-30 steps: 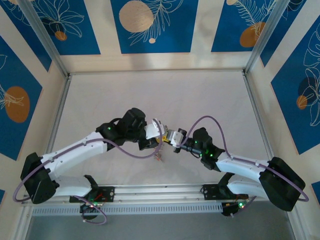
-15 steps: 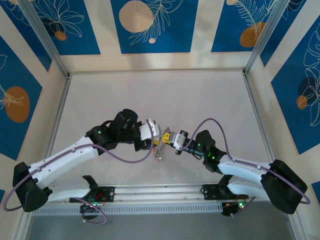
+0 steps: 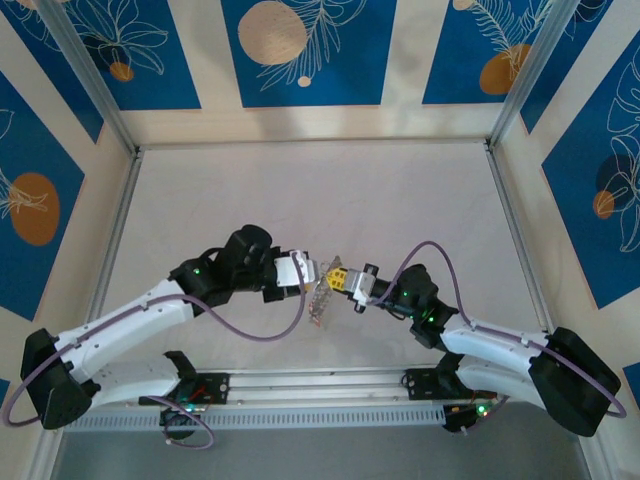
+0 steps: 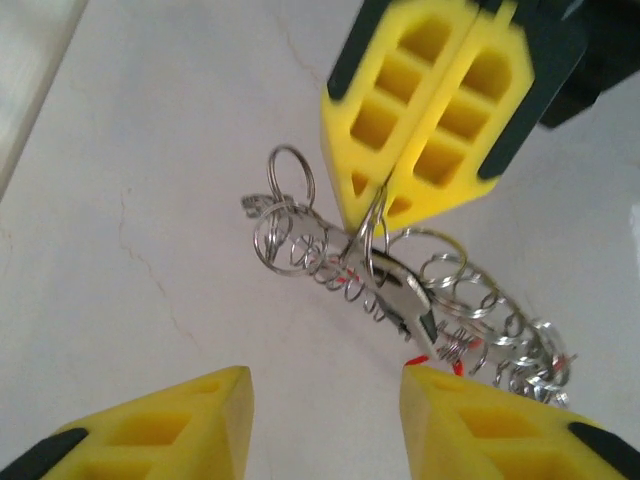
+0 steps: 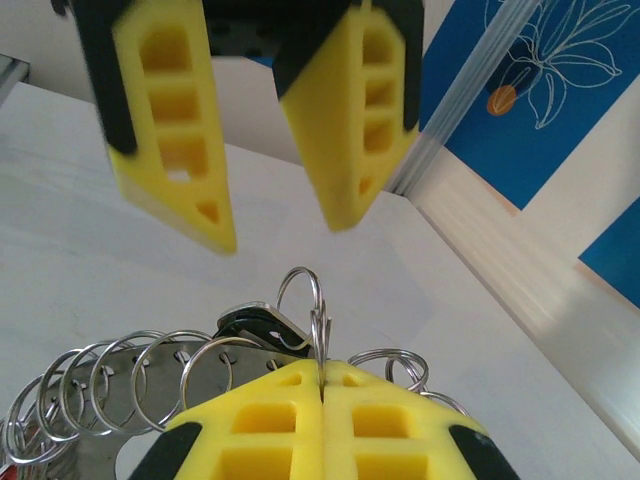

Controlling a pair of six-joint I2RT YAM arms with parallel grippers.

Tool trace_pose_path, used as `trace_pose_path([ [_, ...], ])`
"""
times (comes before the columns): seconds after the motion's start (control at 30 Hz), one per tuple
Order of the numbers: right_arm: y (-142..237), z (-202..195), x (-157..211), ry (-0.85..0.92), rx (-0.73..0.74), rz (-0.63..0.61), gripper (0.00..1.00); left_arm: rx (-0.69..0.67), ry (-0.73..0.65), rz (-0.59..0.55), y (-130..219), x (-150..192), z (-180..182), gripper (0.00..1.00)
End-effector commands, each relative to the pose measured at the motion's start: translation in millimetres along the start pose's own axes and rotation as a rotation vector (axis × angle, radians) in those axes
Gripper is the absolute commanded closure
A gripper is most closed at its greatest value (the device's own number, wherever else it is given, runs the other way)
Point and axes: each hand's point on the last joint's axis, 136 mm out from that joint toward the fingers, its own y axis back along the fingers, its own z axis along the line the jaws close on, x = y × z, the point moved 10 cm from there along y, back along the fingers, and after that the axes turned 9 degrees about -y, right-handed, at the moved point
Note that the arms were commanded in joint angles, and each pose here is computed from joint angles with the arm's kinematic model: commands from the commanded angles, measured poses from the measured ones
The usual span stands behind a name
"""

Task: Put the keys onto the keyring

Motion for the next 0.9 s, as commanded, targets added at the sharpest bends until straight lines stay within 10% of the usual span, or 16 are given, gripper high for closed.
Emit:
trace_pose_path([
  [0.0, 4.0, -1.1, -11.3, 0.049, -0.002, -0.078, 1.0, -0.057, -0.103, -0.006, -6.0, -2.2, 7.1, 0.61],
  [0.87, -0.4, -1.4, -11.6, 0.033, -0.04, -0.06, 1.0, 0.093, -0.098, -0.137, -11.0, -15.7, 4.2, 0.73],
])
